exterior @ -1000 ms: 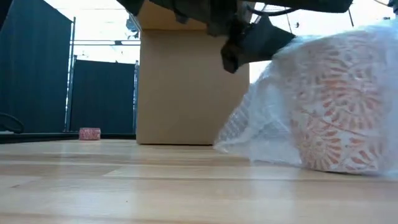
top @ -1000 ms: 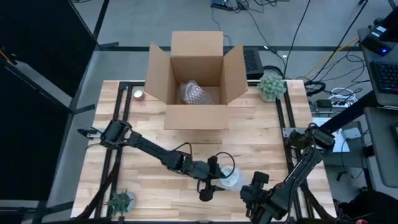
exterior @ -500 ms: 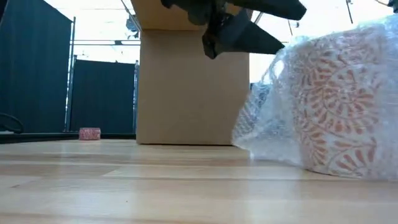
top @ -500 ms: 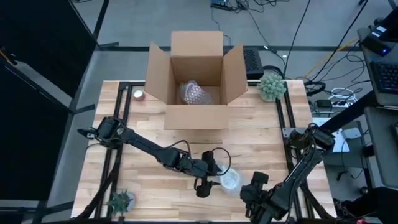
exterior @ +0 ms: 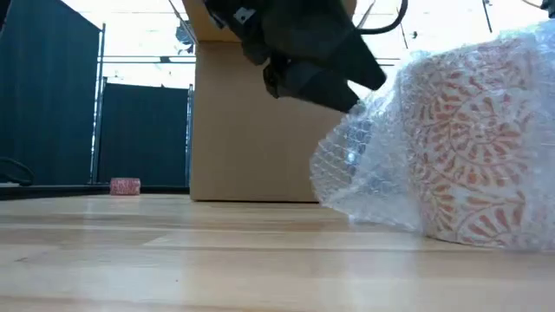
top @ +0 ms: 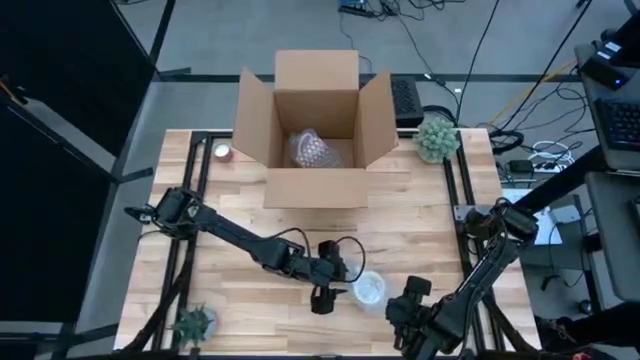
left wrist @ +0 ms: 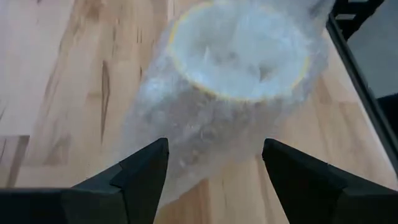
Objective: Wrap mug
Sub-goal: Wrap the yellow mug with the bubble wrap
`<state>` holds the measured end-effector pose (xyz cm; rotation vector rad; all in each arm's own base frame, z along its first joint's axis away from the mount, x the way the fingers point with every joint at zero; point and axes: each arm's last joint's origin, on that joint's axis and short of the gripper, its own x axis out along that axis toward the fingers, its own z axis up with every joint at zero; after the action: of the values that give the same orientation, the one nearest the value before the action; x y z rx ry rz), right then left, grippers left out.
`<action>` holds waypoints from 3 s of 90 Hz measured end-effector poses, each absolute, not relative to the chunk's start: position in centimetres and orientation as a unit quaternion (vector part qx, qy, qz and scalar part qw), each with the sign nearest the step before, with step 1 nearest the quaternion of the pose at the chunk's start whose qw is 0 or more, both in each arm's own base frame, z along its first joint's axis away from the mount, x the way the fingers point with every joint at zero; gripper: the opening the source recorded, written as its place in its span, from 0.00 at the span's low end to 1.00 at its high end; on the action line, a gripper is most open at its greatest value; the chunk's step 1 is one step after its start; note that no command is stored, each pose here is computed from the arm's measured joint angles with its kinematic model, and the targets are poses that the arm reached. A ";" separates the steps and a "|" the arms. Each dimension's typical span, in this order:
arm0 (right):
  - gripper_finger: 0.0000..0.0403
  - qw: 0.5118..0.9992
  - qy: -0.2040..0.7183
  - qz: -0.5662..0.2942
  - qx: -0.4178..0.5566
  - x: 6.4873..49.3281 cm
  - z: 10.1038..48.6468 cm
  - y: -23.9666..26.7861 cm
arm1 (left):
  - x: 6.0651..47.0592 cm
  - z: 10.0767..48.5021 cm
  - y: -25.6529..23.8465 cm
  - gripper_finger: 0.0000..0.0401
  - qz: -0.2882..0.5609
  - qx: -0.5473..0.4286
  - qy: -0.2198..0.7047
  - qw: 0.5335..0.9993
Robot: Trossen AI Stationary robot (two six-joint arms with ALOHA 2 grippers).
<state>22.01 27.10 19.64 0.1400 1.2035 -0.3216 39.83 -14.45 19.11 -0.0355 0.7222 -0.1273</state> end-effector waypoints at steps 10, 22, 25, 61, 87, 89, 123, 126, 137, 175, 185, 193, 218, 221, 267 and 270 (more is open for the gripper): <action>0.63 0.811 0.562 -0.151 0.065 22.0 19.6 27.1 | 39.5 18.8 -14.7 0.63 -0.067 -0.005 0.361 0.930; 0.63 0.814 0.557 -0.153 0.063 22.0 19.7 27.1 | 39.3 18.7 -15.2 0.63 -0.076 0.006 0.365 0.928; 0.63 0.816 0.553 -0.155 0.061 22.1 19.7 27.0 | 39.2 18.7 -15.3 0.63 -0.079 0.012 0.365 0.928; 0.63 0.836 0.519 -0.170 0.047 22.3 19.8 26.9 | 39.9 19.0 -16.3 0.63 -0.099 -0.002 0.309 0.946; 0.63 0.847 0.499 -0.178 0.038 22.6 19.9 26.7 | 40.6 20.1 -16.3 0.63 -0.108 -0.018 0.249 0.962; 0.63 0.848 0.498 -0.178 0.037 22.6 19.9 26.7 | 40.6 20.1 -16.3 0.63 -0.108 -0.019 0.248 0.962; 0.63 0.854 0.490 -0.171 0.032 23.2 19.9 26.6 | 41.9 19.1 -17.0 0.63 -0.138 -0.041 0.201 0.969; 0.63 0.856 0.487 -0.169 0.035 23.3 19.9 26.6 | 41.8 18.9 -17.0 0.63 -0.137 -0.040 0.206 0.968; 0.63 0.858 0.486 -0.164 0.034 23.5 20.0 26.5 | 42.1 18.2 -16.9 0.63 -0.136 -0.044 0.211 0.967; 0.63 0.845 0.511 -0.147 0.051 23.4 20.3 26.5 | 42.3 17.4 -17.0 0.63 -0.138 -0.049 0.210 0.967; 0.63 0.833 0.534 -0.125 0.076 22.8 21.6 26.3 | 42.3 17.4 -17.0 0.63 -0.138 -0.049 0.210 0.967; 0.63 0.834 0.531 -0.110 0.099 22.2 23.0 26.1 | 42.3 17.4 -17.0 0.63 -0.138 -0.049 0.210 0.967; 0.63 0.894 0.404 -0.158 0.112 22.2 27.1 23.6 | 42.4 17.5 -17.0 0.63 -0.138 -0.054 0.206 0.967; 0.63 0.893 0.403 -0.167 0.108 22.7 27.0 23.1 | 42.4 17.5 -17.0 0.63 -0.138 -0.054 0.206 0.967; 0.63 0.830 0.510 -0.218 0.062 27.8 21.0 20.9 | 42.4 17.5 -17.0 0.63 -0.137 -0.054 0.205 0.968; 0.63 0.828 0.511 -0.222 0.063 27.8 20.8 21.0 | 42.4 17.4 -17.0 0.63 -0.137 -0.054 0.205 0.968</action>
<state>27.81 20.97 20.78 0.1334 1.0859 -0.4721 42.38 -17.02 17.44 -0.1099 0.4142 -0.2771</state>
